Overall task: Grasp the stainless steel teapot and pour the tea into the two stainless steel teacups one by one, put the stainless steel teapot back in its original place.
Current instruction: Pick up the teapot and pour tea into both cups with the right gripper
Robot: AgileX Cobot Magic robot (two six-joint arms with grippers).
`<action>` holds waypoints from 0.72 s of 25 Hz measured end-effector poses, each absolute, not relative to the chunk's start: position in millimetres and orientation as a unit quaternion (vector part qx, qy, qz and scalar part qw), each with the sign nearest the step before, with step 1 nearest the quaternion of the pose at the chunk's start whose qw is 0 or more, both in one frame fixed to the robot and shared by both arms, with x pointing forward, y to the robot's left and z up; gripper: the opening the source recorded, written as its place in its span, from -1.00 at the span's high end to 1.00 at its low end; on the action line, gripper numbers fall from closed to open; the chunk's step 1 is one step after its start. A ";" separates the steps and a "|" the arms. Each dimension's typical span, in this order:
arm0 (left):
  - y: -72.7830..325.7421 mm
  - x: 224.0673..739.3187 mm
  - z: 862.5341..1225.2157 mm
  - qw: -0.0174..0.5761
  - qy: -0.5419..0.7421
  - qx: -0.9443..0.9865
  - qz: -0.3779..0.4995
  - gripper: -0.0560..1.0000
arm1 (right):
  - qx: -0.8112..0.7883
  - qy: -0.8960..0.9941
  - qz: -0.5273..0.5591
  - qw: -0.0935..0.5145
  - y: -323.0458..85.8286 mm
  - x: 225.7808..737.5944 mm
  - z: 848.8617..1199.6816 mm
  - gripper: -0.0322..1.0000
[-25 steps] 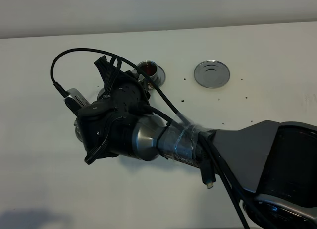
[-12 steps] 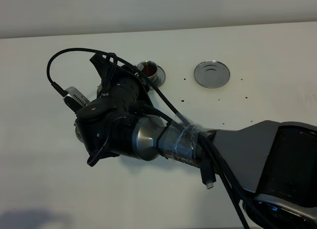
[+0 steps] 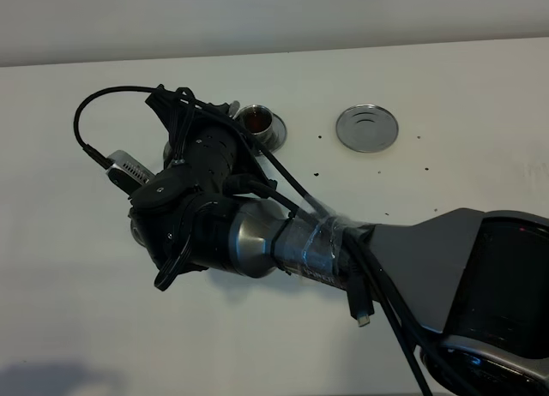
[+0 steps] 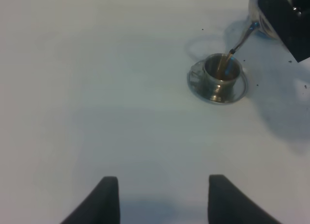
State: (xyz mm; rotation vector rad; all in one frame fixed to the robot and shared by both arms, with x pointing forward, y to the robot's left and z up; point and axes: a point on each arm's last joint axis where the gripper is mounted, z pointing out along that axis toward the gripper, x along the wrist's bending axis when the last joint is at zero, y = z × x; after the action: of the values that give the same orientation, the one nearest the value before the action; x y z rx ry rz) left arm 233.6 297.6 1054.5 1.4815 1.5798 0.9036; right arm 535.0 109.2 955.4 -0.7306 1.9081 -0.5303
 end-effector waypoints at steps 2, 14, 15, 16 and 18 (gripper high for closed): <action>297.6 233.6 1054.5 0.387 0.621 0.582 0.355 0.04 | -0.306 0.781 -0.223 0.497 109.4 535.5 956.5 0.59; 297.6 233.6 1054.5 0.387 0.621 0.582 0.355 0.04 | -0.311 0.770 -0.232 0.506 109.4 536.6 958.9 0.59; 297.6 233.6 1054.5 0.387 0.621 0.582 0.355 0.04 | -0.311 0.769 -0.233 0.507 109.5 536.7 959.1 0.59; 297.6 233.6 1054.5 0.387 0.621 0.582 0.355 0.04 | -0.312 0.768 -0.234 0.508 109.6 536.8 959.4 0.59; 297.6 233.6 1054.5 0.387 0.621 0.582 0.355 0.04 | -0.315 0.765 -0.236 0.510 109.9 537.1 960.0 0.59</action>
State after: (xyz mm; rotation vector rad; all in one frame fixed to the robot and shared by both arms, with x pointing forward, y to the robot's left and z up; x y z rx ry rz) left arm 233.6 297.6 1054.5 1.4815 1.5798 0.9036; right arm 537.1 109.9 960.0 -0.7587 1.8408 -0.5674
